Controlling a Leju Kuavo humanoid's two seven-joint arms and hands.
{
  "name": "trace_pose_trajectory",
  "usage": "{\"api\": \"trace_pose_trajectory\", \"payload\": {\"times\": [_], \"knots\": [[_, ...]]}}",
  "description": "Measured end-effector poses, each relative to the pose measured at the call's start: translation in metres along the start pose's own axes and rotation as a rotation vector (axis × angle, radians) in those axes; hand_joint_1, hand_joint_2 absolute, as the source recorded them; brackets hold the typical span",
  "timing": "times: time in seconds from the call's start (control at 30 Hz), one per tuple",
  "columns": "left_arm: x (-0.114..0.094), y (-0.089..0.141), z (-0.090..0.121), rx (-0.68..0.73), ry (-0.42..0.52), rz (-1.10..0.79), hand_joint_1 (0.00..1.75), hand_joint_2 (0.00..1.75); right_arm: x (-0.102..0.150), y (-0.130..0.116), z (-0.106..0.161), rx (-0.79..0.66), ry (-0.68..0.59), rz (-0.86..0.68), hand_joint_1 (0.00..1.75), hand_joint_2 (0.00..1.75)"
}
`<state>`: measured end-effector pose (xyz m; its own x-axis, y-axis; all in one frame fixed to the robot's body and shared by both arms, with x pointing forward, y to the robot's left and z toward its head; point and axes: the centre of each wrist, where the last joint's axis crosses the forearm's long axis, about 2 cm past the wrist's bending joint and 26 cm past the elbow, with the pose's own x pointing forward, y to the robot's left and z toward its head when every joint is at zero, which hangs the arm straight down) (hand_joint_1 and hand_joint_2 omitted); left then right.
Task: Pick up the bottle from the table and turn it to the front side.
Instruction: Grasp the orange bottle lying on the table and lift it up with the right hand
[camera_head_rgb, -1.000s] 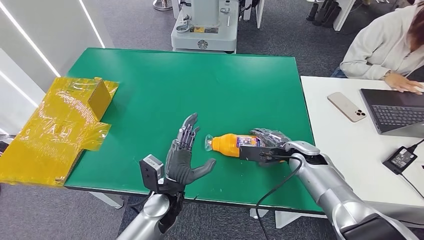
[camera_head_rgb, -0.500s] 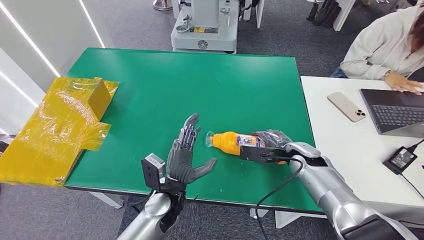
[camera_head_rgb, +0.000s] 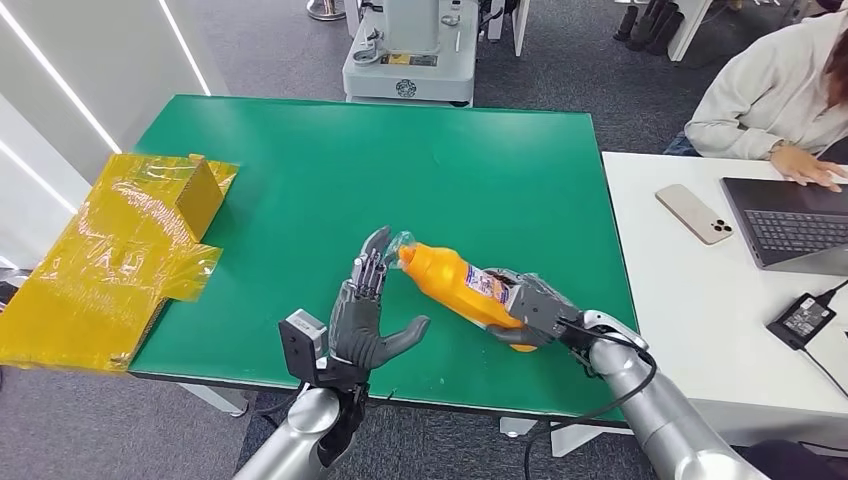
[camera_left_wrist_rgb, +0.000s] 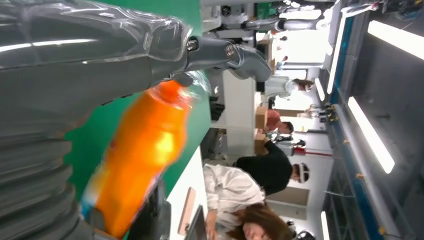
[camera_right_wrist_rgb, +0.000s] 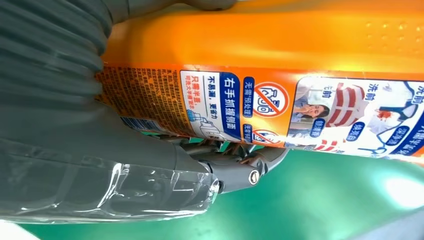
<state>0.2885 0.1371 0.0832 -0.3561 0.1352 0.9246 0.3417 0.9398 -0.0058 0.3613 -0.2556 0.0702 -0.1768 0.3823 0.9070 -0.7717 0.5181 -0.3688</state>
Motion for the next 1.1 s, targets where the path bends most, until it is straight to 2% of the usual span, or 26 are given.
{"api": "trace_pose_trajectory", "payload": {"times": [0.13, 0.37, 0.53, 0.67, 0.9, 1.1], "knots": [[-0.001, 0.003, 0.003, 0.004, 0.000, -0.010, 0.00, 1.75, 0.004, 0.022, 0.000, -0.039, -0.120, -0.107, 1.75, 1.75], [-0.001, 0.005, 0.010, 0.004, 0.002, -0.045, 0.00, 1.75, 0.008, 0.059, -0.001, -0.126, -0.217, -0.179, 1.75, 1.75], [0.000, 0.016, 0.009, 0.040, -0.003, -0.060, 0.00, 1.75, 0.009, 0.070, 0.004, -0.178, -0.252, -0.223, 1.75, 1.75], [0.001, 0.023, 0.006, 0.030, 0.025, 0.003, 0.00, 1.75, 0.012, 0.073, 0.002, -0.221, -0.266, -0.220, 1.75, 1.75], [0.007, 0.032, -0.022, -0.068, 0.066, 0.165, 0.00, 1.75, 0.030, 0.070, -0.017, -0.289, -0.312, -0.160, 1.75, 1.75], [0.009, 0.044, -0.060, -0.117, 0.087, 0.296, 0.00, 1.75, 0.068, 0.049, -0.046, -0.322, -0.409, -0.106, 1.75, 1.75]]}}
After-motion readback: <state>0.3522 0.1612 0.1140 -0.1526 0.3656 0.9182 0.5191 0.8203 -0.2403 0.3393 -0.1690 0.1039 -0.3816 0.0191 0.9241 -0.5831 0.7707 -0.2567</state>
